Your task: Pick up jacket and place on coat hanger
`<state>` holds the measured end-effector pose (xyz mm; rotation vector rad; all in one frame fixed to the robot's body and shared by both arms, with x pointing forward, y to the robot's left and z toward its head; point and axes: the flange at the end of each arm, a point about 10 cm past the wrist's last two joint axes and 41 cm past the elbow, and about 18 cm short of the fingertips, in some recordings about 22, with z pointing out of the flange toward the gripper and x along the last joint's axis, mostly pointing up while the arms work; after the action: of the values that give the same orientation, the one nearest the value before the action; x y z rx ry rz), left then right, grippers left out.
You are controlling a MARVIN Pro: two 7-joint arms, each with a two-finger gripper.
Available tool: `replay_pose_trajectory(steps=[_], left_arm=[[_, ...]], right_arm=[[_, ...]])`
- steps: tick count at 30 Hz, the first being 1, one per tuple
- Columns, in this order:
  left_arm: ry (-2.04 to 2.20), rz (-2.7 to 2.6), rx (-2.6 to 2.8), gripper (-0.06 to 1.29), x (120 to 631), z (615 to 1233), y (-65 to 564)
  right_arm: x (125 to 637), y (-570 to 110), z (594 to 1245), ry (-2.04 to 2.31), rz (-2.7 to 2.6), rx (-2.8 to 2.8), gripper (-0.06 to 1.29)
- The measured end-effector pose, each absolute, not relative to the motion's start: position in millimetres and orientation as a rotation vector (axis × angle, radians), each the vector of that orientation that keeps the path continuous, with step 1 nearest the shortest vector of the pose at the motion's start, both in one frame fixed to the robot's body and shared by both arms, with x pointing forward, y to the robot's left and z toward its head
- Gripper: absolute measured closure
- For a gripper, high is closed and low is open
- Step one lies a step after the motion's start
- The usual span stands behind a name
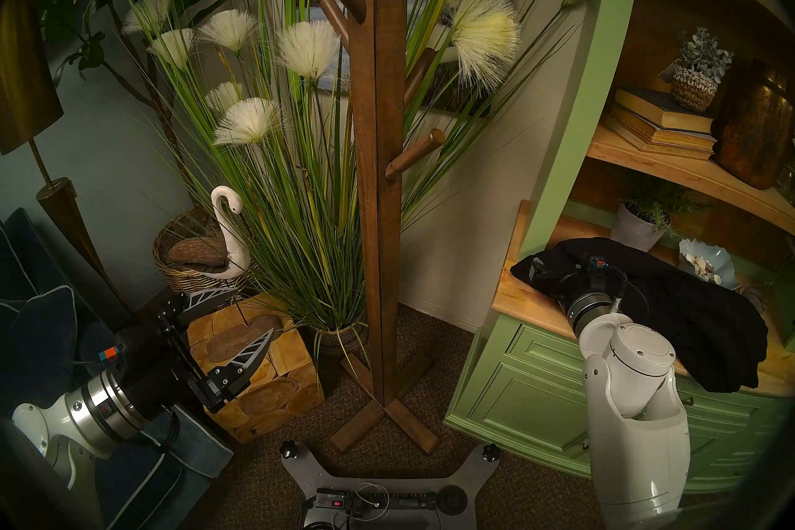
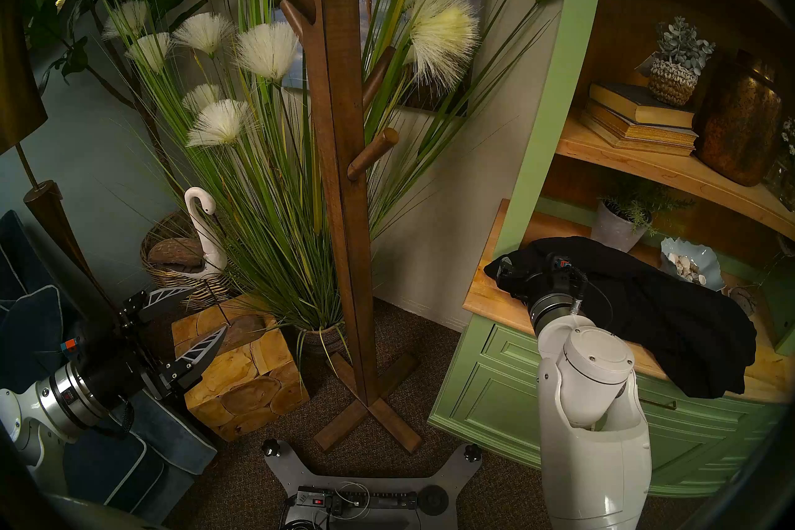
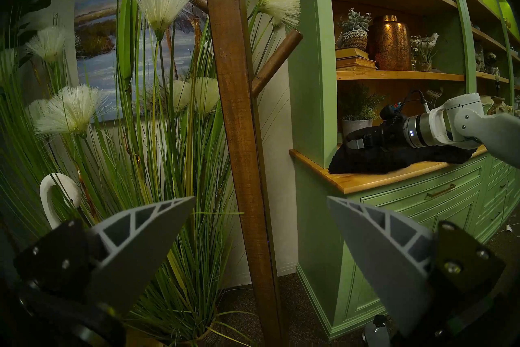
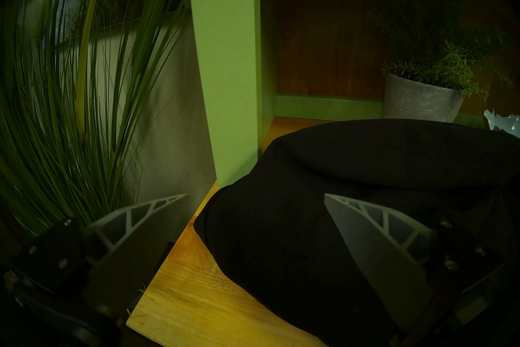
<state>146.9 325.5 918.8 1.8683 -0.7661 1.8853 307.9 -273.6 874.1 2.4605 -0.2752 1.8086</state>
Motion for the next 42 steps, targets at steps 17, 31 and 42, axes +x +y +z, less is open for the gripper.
replay_pose_trajectory(steps=[17,31,42], left_arm=[[-0.767,1.884,1.87,-0.03,147,918,326],[-0.771,1.882,1.872,-0.03,147,917,326],[-0.769,1.883,1.87,-0.03,147,917,326]], right_arm=[[292,-265,872,0.063,1.725,2.419,-0.02],[268,-330,918,0.401,1.553,2.147,-0.02],[245,-370,868,0.768,1.313,2.246,-0.02]])
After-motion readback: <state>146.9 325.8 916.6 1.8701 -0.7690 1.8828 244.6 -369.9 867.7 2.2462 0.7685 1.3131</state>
